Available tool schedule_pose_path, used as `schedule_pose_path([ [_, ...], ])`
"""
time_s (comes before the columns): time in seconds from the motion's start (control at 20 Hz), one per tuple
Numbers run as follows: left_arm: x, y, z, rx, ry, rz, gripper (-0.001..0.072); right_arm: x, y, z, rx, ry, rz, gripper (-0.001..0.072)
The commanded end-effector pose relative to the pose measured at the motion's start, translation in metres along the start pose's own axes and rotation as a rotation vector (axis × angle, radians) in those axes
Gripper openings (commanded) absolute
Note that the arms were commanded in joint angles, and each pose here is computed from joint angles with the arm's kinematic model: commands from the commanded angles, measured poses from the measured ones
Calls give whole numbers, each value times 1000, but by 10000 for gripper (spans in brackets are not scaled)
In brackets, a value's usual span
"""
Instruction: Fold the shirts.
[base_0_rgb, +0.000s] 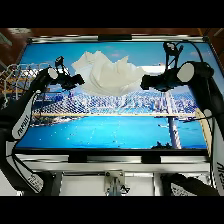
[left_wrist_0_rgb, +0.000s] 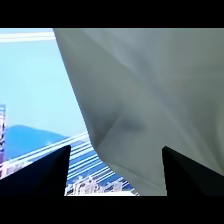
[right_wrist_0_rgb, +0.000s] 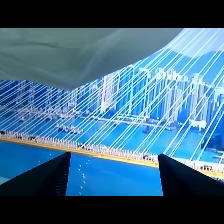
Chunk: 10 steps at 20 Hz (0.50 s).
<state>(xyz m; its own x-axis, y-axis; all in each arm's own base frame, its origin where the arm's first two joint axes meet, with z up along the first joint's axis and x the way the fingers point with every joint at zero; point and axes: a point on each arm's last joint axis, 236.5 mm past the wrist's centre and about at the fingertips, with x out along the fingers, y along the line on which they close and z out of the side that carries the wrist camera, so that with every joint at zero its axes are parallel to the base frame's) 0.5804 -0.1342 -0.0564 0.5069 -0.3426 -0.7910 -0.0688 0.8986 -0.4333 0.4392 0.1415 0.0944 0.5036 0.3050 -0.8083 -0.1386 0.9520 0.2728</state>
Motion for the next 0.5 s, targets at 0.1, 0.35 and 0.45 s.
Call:
schedule_pose_path([
  [0.1,15,3,18,-23,-79,-12,619,67,-2,38,159,-118,109,675],
  [0.35,15,2,23,-21,-102,-15,294,128,-8,36,364,-95,243,675],
  [0.45,16,2,23,-22,-102,-15,141,148,-7,28,406,-71,263,675],
])
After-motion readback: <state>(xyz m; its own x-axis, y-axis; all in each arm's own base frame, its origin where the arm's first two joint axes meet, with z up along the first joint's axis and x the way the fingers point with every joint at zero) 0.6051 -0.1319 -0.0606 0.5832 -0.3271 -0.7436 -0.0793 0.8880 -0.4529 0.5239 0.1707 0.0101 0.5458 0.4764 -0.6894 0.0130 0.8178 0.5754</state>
